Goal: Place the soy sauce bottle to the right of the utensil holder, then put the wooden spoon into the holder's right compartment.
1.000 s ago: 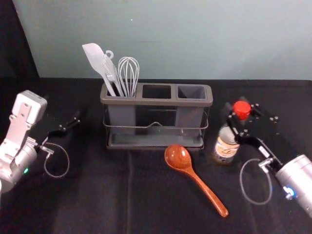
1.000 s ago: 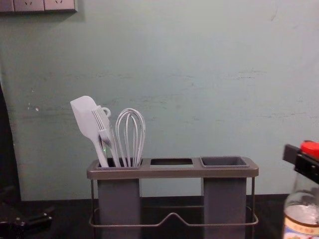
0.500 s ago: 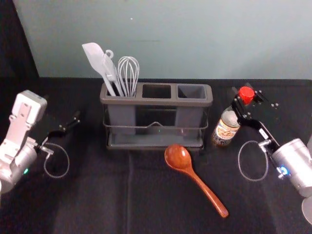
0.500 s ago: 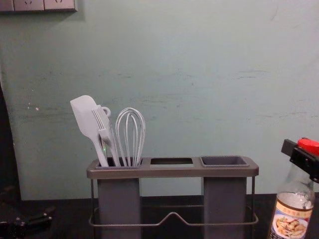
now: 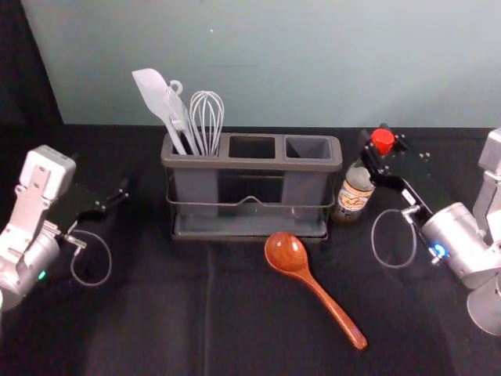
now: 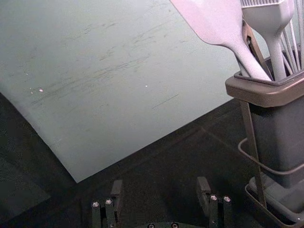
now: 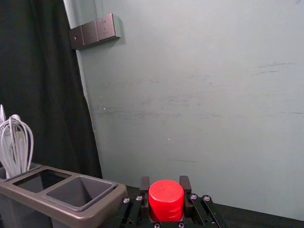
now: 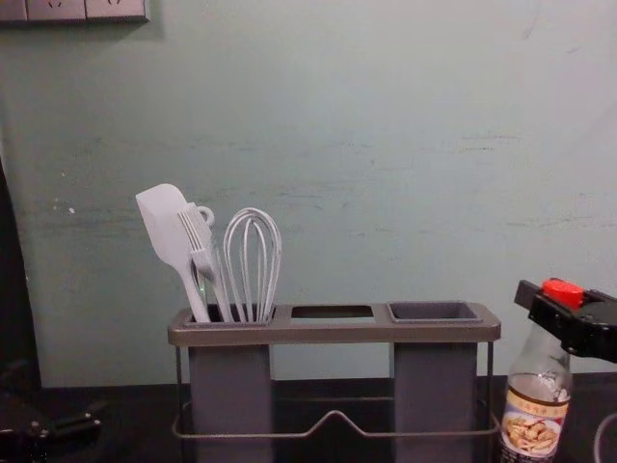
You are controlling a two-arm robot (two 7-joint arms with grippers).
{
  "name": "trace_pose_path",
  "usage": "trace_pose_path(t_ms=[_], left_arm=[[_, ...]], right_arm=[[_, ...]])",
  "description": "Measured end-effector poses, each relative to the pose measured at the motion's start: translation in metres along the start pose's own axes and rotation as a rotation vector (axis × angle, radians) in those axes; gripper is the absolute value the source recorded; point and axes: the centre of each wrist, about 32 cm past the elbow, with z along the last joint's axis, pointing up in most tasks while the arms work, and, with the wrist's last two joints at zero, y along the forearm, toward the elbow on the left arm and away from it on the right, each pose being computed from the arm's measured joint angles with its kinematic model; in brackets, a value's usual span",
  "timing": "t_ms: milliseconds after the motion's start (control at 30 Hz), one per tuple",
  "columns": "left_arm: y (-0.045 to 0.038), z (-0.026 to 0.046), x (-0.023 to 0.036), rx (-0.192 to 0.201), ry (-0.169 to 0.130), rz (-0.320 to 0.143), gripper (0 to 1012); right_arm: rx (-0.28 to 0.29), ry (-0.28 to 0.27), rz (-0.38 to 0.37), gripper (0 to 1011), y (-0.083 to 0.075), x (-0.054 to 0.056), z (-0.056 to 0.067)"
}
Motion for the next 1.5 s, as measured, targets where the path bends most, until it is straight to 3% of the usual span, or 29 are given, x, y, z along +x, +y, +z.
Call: trace_pose_path(t_ms=[700, 967, 1167, 1333, 1500], left_arm=[[0.0, 0.0, 0.0, 0.0, 0.0, 0.0, 1000], [0.0, 0.0, 0.0, 0.0, 0.0, 0.0, 1000], [0.0, 0.0, 0.0, 0.0, 0.0, 0.0, 1000], [0.0, 0.0, 0.0, 0.0, 0.0, 0.0, 1000], [0.0, 0.0, 0.0, 0.0, 0.0, 0.0, 1000]], right_arm=[[-0.019, -0.01, 0.022, 394, 0.007, 0.0, -0.004], [-0.008, -0.013, 0.022, 650, 0.002, 0.0, 0.0], [0.014, -0.035, 0.03, 863, -0.007, -0.002, 0.013], [0.025, -0.053, 0.034, 976, -0.015, -0.006, 0.025], [0.007, -0.091, 0.049, 1004, -0.032, -0.018, 0.037]])
